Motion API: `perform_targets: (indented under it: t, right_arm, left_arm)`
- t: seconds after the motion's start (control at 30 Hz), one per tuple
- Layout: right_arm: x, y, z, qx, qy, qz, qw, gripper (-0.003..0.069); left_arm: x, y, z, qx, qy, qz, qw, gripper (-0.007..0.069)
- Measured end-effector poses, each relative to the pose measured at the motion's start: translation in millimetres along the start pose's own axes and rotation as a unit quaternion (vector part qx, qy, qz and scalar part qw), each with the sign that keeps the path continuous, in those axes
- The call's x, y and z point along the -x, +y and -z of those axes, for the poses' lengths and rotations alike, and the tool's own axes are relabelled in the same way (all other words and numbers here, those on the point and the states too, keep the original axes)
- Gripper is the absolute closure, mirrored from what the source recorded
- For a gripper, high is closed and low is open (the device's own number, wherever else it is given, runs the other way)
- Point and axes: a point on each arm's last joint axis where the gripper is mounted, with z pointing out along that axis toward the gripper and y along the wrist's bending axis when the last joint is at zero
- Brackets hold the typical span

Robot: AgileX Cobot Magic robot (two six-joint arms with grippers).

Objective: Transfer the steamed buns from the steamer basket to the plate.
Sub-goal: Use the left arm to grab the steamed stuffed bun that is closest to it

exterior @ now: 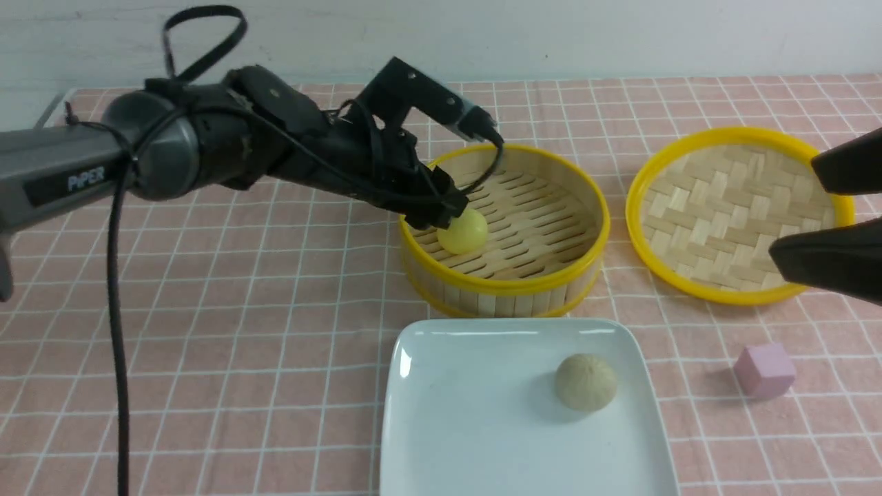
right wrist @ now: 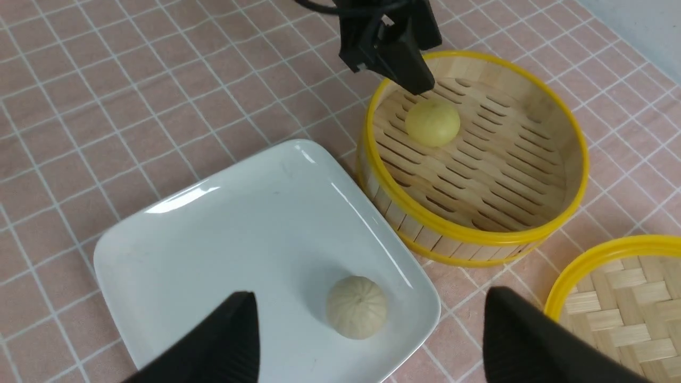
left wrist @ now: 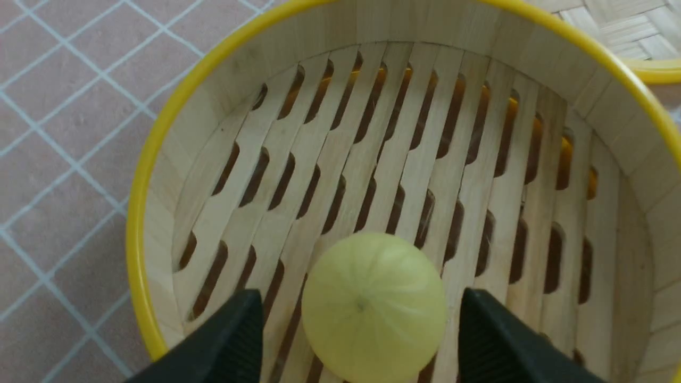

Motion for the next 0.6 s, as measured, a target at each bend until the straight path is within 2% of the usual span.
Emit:
perform_targets:
  t: [0.2,0.53,0.6]
  right_arm:
    - [-1,1,0,0.006,0.008,0.0,1.0,0.0111]
    - [-3,2,0,0.009,0.016,0.002,1.0,0.0111]
    - [-3,2,0,0.009,0.016,0.002,1.0,0.0118]
  left_arm:
    - [-4,-12,-21,0.029,0.004,-0.04,0.999,0.0131]
    - [-21,-11,-44,0.042,0.024,-0.052,0.997,0.0134]
    - [-24,-10,-47,0.048,0.025,-0.058,0.997,0.0172]
